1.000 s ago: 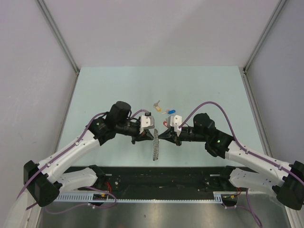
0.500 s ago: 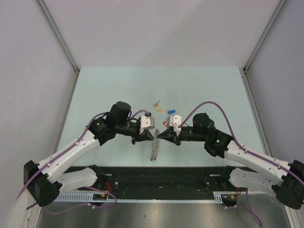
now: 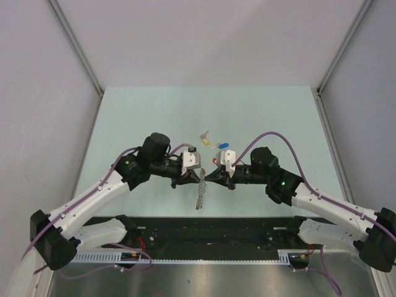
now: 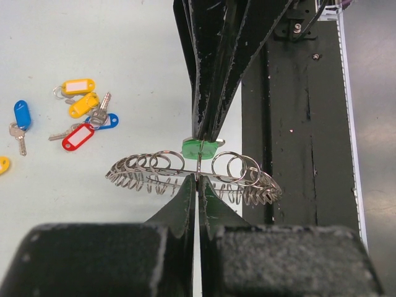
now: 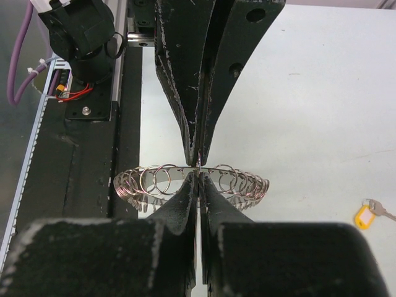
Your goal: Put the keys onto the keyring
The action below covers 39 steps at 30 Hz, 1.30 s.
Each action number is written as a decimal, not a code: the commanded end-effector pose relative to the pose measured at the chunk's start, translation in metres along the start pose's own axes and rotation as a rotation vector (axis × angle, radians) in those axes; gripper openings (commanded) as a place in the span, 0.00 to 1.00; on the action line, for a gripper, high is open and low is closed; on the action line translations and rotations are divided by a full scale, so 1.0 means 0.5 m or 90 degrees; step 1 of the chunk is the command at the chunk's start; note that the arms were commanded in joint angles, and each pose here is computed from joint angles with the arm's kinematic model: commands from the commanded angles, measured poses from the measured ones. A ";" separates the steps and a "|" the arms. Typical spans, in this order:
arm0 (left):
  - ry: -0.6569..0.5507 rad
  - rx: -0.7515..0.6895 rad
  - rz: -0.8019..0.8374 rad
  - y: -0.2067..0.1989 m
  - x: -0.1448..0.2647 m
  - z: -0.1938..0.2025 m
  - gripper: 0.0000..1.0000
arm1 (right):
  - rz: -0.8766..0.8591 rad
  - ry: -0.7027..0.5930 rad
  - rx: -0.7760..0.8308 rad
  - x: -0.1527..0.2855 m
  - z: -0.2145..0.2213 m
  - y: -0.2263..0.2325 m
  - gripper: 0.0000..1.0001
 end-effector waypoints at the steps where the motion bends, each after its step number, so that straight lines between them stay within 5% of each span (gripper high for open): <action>1: -0.053 -0.047 0.020 -0.011 0.007 -0.035 0.00 | -0.010 -0.022 0.017 -0.006 -0.014 0.003 0.00; 39: -0.085 -0.046 0.016 -0.020 0.007 -0.049 0.01 | -0.026 -0.027 -0.002 -0.030 -0.017 0.011 0.00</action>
Point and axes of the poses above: each gripper's point midway between its finger pads, its own x axis back along the fingers, its own y axis along the line the jaws close on, z = x × y, the point moved 5 cm from there along x, back along the fingers, and after that the axes turned 6 degrees about -x, right-handed, at the moved point
